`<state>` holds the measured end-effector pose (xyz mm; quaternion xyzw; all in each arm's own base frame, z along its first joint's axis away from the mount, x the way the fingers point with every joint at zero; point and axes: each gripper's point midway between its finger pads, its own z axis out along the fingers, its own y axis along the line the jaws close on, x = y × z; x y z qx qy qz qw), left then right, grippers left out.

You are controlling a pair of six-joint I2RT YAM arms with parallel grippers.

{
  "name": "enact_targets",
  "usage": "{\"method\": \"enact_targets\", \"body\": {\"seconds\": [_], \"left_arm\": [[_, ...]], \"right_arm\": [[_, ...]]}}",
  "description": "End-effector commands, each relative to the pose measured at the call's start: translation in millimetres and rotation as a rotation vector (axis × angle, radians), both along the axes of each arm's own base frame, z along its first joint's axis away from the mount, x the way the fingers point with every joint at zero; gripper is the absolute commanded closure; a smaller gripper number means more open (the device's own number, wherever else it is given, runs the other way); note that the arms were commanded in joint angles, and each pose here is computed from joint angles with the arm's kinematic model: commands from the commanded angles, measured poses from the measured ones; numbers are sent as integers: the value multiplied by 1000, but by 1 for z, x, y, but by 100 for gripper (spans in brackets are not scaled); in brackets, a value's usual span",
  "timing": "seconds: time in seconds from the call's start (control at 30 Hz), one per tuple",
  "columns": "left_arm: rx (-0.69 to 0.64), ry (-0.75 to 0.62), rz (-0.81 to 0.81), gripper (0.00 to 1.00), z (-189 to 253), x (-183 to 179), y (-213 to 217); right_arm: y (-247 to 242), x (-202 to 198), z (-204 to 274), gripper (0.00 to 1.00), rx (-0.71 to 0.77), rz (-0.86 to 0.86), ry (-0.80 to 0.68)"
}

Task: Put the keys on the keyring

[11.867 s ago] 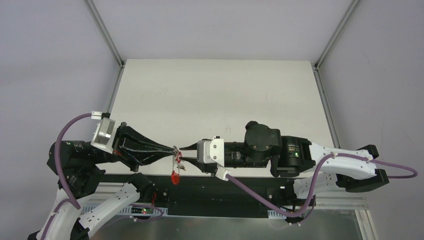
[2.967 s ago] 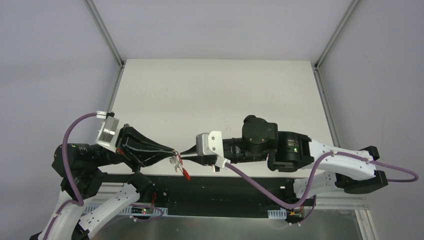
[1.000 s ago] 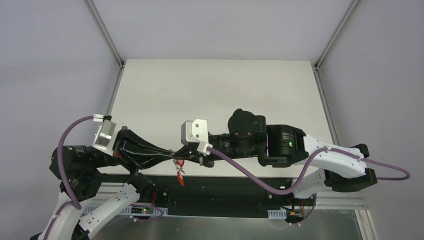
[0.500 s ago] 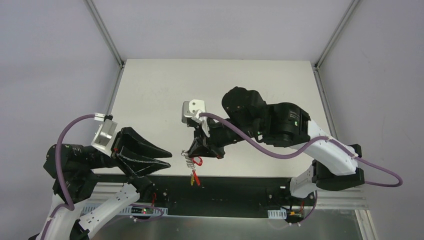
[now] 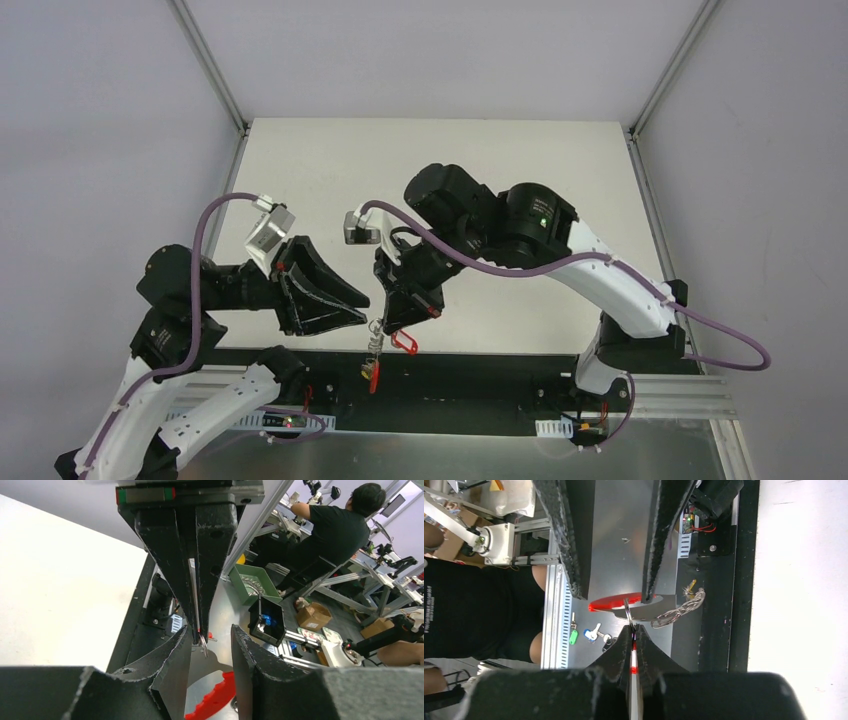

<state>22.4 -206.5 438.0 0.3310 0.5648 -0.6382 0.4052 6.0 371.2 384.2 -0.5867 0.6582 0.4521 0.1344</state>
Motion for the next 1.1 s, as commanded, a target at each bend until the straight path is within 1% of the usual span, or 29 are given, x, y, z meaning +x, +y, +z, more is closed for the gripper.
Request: {"method": "enact_targets", "body": {"seconds": [0.0,0.3,0.67,0.87,1.07], "left_arm": [[23,49,-49,67,-5,-4,-3],[76,105,-57,68,-18,1,-8],[94,104,-57,69,-21,2,-9],[103,107,-58,73,-23,3,-9],[112,113,-65,82,-25,3,-9]], "right_arm": [[-7,-6,23,100,47,-7,68],[-1,5,26,100,56,-41,95],[6,9,24,100,47,-48,112],[8,10,22,100,37,-51,115],[9,11,18,100,27,-56,115]]}}
